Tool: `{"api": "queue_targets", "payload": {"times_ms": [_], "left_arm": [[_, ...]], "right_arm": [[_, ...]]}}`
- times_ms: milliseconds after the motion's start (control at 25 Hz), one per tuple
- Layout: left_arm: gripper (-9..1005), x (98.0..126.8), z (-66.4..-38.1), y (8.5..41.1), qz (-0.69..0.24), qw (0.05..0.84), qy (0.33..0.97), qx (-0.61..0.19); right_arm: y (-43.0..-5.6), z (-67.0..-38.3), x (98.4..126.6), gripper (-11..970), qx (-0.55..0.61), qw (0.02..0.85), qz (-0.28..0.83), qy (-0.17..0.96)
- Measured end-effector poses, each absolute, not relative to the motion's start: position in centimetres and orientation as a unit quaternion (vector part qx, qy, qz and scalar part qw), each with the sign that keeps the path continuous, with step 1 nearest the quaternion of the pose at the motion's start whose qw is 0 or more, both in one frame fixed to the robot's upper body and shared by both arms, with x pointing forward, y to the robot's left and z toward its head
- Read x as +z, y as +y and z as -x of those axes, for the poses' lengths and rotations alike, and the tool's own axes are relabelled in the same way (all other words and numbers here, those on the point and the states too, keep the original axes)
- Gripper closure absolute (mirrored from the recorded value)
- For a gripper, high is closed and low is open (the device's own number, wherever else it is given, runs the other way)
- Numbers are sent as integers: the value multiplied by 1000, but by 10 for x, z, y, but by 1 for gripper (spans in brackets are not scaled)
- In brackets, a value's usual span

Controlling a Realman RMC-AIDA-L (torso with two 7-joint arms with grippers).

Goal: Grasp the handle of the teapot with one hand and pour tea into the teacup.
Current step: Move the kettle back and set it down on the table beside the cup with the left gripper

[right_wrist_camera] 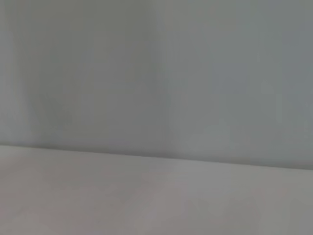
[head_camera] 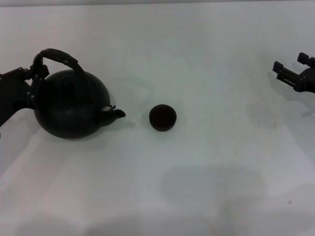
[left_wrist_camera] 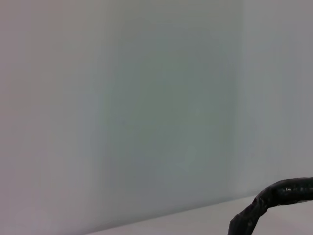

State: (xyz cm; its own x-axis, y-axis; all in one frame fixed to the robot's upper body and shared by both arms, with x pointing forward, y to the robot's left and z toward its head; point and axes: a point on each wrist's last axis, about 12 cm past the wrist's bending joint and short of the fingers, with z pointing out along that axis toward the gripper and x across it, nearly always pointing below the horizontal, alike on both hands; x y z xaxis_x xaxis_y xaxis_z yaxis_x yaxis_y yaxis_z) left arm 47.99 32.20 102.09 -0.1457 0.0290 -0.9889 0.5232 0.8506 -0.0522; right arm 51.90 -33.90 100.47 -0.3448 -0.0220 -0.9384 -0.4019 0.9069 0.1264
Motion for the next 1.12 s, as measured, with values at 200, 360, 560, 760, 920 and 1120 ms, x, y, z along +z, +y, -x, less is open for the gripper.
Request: {"api": "queue_targets", "payload": {"times_ms": [200, 360, 560, 760, 920, 1120], "left_arm": [[882, 1018, -480, 321, -185, 620, 735, -201], [881, 1016, -480, 320, -182, 616, 740, -201], [880, 1015, -481, 320, -182, 615, 740, -202], [867, 1017, -481, 324, -177, 621, 738, -196], [841, 1018, -481, 326, -176, 625, 737, -190], [808, 1018, -481, 328, -170, 627, 737, -186]], "right_arm": [[-340, -518, 1004, 115, 170, 556, 131, 803], [-340, -517, 1004, 115, 169, 556, 131, 803], [-340, -518, 1004, 115, 169, 556, 132, 803], [-339, -519, 1005, 115, 170, 558, 133, 802], [-339, -520, 1005, 115, 170, 558, 133, 801], [-338, -521, 1006, 115, 170, 559, 132, 800]]}}
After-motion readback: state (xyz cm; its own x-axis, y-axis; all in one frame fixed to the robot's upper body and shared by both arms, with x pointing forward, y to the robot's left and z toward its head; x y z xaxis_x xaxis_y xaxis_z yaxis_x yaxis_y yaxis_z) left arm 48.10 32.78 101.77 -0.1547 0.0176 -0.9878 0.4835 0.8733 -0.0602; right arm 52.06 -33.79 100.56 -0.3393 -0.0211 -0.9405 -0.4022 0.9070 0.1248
